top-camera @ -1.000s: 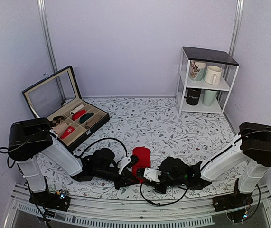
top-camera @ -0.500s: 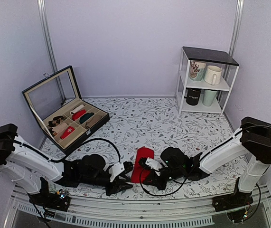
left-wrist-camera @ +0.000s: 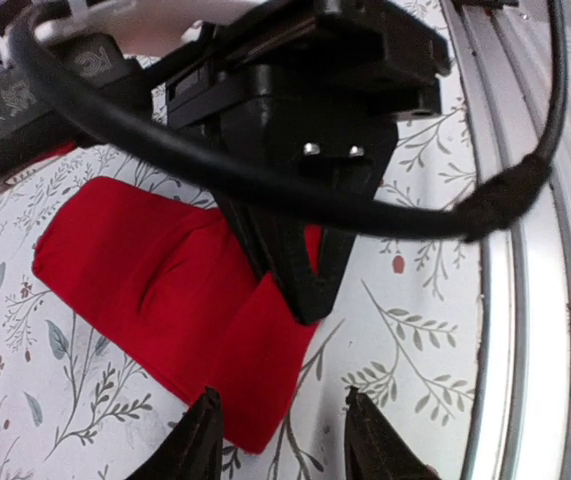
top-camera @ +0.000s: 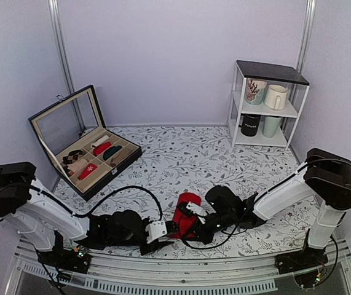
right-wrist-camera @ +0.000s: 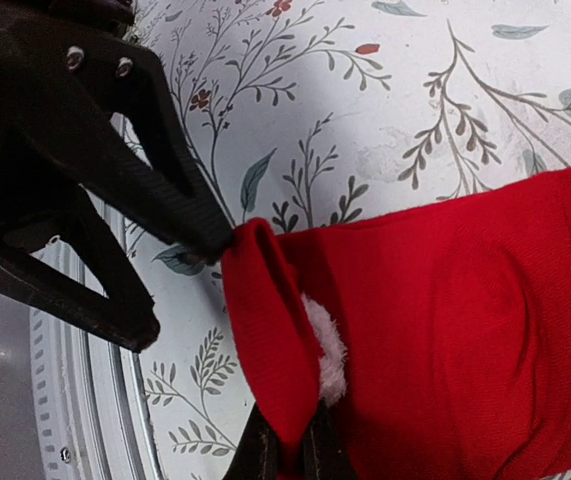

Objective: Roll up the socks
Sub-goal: Roll a pair of socks at the center of the board.

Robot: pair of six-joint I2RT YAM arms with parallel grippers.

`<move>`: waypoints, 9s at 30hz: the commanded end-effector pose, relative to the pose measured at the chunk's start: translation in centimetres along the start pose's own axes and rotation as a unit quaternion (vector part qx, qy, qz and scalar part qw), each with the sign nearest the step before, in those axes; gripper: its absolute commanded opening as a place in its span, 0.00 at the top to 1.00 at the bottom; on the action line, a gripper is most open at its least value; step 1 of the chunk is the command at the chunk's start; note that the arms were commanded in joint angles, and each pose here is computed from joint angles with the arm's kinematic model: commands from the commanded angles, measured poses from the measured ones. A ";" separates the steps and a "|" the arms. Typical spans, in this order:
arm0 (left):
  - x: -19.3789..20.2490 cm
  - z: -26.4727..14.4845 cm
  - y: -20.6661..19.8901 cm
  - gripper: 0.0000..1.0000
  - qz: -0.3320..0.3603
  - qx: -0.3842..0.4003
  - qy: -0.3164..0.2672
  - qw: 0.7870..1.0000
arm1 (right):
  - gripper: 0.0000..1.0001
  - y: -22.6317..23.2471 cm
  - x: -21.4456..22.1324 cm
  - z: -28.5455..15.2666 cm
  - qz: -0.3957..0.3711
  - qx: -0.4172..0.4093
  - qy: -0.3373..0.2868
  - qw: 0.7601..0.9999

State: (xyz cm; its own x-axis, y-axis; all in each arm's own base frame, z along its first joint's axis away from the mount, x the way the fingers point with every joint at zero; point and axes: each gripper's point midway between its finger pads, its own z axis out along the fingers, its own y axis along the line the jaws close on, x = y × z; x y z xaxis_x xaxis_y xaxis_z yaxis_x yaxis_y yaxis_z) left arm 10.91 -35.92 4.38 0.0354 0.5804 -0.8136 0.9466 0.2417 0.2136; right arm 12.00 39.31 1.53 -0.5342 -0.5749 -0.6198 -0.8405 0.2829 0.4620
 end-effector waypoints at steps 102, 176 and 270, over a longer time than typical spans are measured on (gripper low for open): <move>-7.0 -7.9 7.6 0.00 -0.035 -0.180 -0.202 0.962 | 0.93 1.4 6.8 0.2 -0.017 -0.002 0.050 0.999; 6.4 1.3 -4.4 1.00 -0.222 0.177 0.098 0.954 | 0.56 2.1 1.1 -4.5 -0.157 0.099 -0.096 0.978; 4.6 1.3 -4.9 1.00 -0.176 0.190 0.043 0.965 | 0.52 2.9 -1.2 -6.1 -0.170 0.090 -0.134 0.972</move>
State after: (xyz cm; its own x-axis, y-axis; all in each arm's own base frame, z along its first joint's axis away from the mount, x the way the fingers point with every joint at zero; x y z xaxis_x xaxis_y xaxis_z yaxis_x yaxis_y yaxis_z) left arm 7.89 -37.39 1.96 -0.1698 0.4997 -0.8494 0.9849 0.1144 -0.1296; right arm 8.72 36.55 3.60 -0.4357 -0.5810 -0.6875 -0.8947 0.1957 0.4016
